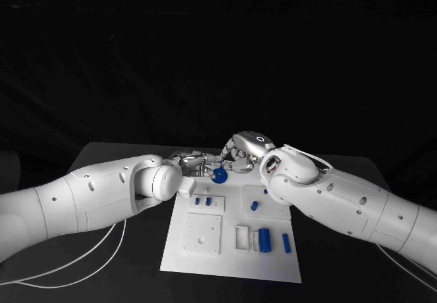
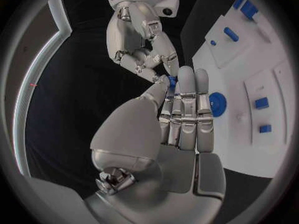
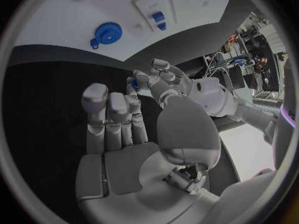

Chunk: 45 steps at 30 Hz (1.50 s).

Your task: Assemble the parts on the task board

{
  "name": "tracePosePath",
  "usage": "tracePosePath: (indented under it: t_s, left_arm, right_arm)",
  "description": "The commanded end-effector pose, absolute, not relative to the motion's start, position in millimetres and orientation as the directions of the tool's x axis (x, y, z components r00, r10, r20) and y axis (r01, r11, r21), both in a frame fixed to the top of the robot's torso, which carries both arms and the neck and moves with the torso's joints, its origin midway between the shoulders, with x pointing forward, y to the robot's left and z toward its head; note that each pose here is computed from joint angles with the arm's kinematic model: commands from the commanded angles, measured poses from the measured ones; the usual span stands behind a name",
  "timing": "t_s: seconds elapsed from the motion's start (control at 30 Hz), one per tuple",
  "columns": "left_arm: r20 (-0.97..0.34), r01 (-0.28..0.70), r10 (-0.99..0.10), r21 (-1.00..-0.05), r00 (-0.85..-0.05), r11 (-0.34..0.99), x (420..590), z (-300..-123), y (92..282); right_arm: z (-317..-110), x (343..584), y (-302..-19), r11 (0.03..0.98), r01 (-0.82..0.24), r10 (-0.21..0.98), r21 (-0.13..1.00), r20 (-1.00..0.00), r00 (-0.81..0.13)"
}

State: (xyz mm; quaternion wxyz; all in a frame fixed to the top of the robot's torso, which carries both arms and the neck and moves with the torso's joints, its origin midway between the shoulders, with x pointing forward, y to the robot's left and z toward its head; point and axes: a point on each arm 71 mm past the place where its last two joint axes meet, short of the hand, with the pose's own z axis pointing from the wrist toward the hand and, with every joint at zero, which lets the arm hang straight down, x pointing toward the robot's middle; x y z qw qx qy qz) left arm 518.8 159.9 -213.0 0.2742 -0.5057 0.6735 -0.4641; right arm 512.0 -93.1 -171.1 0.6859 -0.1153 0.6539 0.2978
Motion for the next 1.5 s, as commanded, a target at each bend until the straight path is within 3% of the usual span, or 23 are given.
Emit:
tracePosePath:
  t_s: [0.03,0.97,1.23,1.5]
  left_arm:
    - [0.113,-0.400,-0.926,-0.916,-0.360,0.044,518.2,-208.4,153.5]
    - [0.086,-0.361,-0.948,-0.932,-0.308,0.032,523.0,-206.5,162.8]
    - [-0.043,-0.239,-0.940,-0.962,-0.337,0.129,527.8,-201.0,173.2]
    - [-0.313,0.004,-0.876,-0.942,-0.367,0.335,536.3,-188.8,187.5]
  right_arm:
    - [-175.5,511.2,-91.2,0.798,-0.560,0.237,0.221,-0.970,-0.046]
    - [-175.0,509.7,-99.8,0.801,-0.552,0.273,0.231,-0.962,-0.006]
    - [-175.0,511.8,-122.5,0.815,-0.518,0.311,0.261,-0.950,0.009]
    - [-158.8,522.8,-167.8,0.800,-0.443,0.466,0.404,-0.884,0.035]
